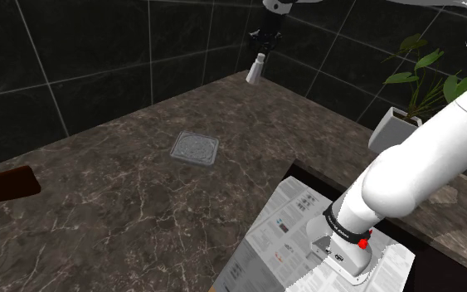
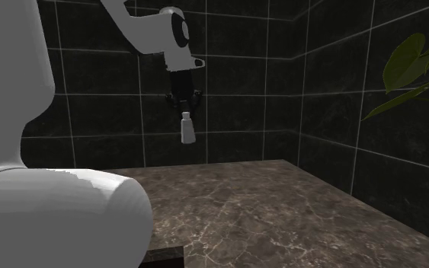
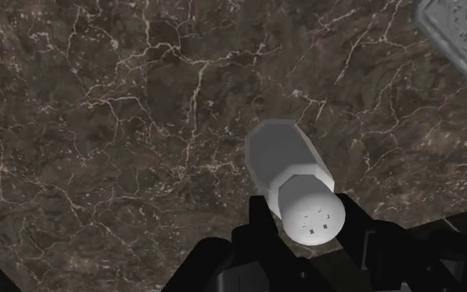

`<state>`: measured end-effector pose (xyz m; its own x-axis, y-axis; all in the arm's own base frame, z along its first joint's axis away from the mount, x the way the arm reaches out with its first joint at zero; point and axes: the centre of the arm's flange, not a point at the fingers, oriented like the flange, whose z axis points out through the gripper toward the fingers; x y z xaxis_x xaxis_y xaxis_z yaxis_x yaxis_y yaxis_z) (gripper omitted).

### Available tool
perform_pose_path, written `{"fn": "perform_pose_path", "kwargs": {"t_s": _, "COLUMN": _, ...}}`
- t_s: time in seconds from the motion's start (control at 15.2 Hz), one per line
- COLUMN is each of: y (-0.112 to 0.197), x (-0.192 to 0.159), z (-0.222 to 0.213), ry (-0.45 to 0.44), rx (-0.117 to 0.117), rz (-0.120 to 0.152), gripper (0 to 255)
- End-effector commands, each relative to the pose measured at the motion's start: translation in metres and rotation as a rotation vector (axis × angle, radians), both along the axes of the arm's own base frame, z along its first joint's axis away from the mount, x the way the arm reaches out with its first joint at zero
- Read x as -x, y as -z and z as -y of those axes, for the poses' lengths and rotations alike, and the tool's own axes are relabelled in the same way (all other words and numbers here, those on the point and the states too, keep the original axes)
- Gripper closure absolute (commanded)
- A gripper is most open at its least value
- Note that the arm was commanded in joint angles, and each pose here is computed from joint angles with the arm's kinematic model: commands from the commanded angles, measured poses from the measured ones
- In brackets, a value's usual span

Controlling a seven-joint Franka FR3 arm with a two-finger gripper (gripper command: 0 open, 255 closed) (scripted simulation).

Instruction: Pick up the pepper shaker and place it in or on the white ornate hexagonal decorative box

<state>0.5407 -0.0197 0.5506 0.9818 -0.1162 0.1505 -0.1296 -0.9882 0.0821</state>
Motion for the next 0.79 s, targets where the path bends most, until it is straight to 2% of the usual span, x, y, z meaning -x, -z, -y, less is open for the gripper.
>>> {"fn": "perform_pose_path", "kwargs": {"t_s": 0.0, "y": 0.001, "x": 0.008, "z": -0.024, "ry": 0.002, "rx": 0.000, "rz": 0.000, "gripper": 255}}
{"fn": "perform_pose_path", "kwargs": {"t_s": 0.73, "y": -0.010, "x": 0.056, "z": -0.161, "ry": 0.002, "rx": 0.000, "rz": 0.000, "gripper": 255}}
